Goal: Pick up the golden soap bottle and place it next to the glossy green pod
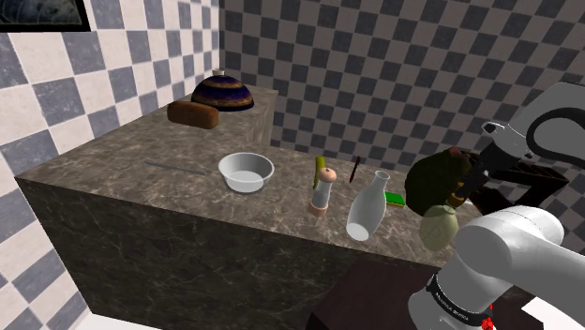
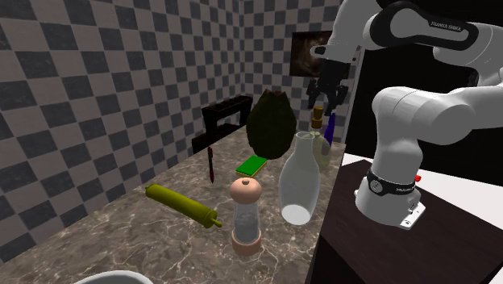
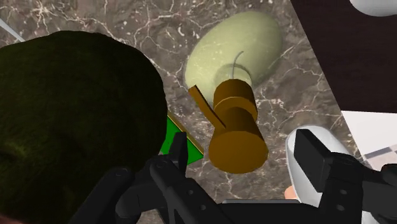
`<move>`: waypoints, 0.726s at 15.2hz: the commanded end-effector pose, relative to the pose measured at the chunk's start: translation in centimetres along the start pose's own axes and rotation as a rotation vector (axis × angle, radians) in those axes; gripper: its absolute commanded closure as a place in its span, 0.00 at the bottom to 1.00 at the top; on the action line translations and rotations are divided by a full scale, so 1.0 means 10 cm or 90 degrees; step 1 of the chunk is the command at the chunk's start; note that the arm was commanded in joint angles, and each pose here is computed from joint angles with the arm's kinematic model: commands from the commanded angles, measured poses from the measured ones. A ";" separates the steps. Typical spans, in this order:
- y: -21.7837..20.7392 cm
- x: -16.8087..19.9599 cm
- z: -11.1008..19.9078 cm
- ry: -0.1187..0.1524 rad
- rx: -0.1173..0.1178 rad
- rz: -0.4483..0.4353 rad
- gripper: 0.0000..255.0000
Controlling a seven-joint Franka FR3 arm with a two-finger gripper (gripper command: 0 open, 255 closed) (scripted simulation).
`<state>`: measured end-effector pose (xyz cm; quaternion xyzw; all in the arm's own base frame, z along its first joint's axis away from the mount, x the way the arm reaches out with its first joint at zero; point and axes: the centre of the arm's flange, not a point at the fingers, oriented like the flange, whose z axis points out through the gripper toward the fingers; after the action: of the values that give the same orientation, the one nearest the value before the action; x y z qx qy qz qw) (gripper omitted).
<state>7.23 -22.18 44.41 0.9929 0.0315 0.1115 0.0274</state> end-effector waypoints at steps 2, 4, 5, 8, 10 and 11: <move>0.00 0.00 0.00 0.000 0.000 0.000 0.00; 0.00 0.00 0.00 0.000 0.000 0.000 0.00; 0.00 0.00 -0.13 0.000 0.000 0.000 0.00; 0.00 0.00 -0.50 0.000 0.000 0.000 0.00; 0.00 0.00 -0.50 0.000 0.000 0.000 0.00; 0.00 0.00 -0.50 0.000 0.000 0.000 0.00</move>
<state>6.12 -21.93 49.15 0.9929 0.0314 0.1116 0.0276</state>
